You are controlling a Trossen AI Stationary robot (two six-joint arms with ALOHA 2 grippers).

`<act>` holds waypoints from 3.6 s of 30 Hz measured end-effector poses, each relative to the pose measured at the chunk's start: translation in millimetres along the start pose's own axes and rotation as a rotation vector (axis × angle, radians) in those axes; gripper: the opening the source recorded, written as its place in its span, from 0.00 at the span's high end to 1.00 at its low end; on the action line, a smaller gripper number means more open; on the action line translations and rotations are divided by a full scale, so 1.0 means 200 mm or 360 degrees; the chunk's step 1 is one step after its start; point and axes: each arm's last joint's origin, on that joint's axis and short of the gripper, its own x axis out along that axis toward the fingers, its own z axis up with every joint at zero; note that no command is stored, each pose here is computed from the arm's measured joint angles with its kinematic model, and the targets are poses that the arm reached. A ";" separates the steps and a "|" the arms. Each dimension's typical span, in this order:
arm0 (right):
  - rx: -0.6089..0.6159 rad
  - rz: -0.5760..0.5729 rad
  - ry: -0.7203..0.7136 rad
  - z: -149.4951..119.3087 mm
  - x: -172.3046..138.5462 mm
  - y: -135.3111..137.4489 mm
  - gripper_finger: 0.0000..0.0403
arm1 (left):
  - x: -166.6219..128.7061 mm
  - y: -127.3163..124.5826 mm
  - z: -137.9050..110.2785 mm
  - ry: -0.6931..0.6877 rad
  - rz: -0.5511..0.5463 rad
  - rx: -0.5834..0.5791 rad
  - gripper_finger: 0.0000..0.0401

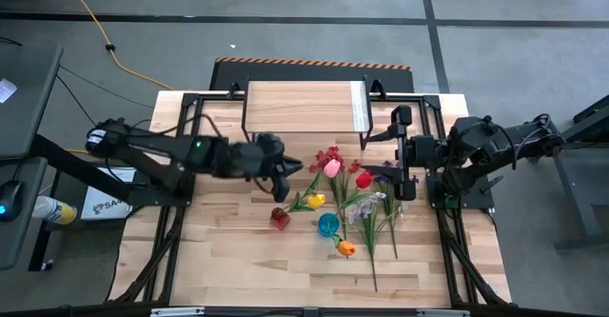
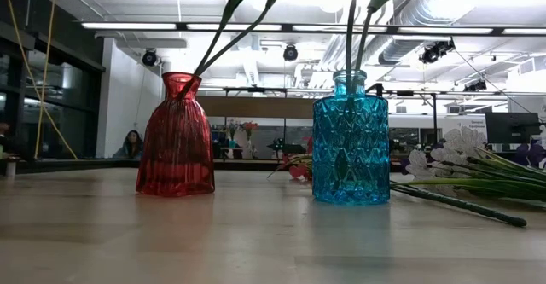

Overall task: Pick and place flowers into a vace then onto a shelf
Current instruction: Put the pink flower into the red vase

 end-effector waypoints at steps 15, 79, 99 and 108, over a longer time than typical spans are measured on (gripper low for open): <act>-0.0013 0.0001 0.0004 0.00 0.00 0.00 0.41 | 0.13 0.07 0.03 0.0188 -0.0377 -0.0034 0.79; -0.0012 -0.0053 0.0035 -0.01 0.00 0.00 0.41 | 0.38 0.03 -0.10 0.0398 -0.0480 -0.0063 0.79; -0.0016 -0.0053 0.0045 -0.01 0.00 0.00 0.41 | 0.41 0.03 -0.13 0.0451 -0.0492 -0.0066 0.88; -0.0017 -0.0054 0.0048 -0.01 0.00 0.00 0.41 | 0.41 0.03 -0.13 0.0451 -0.0492 -0.0064 0.92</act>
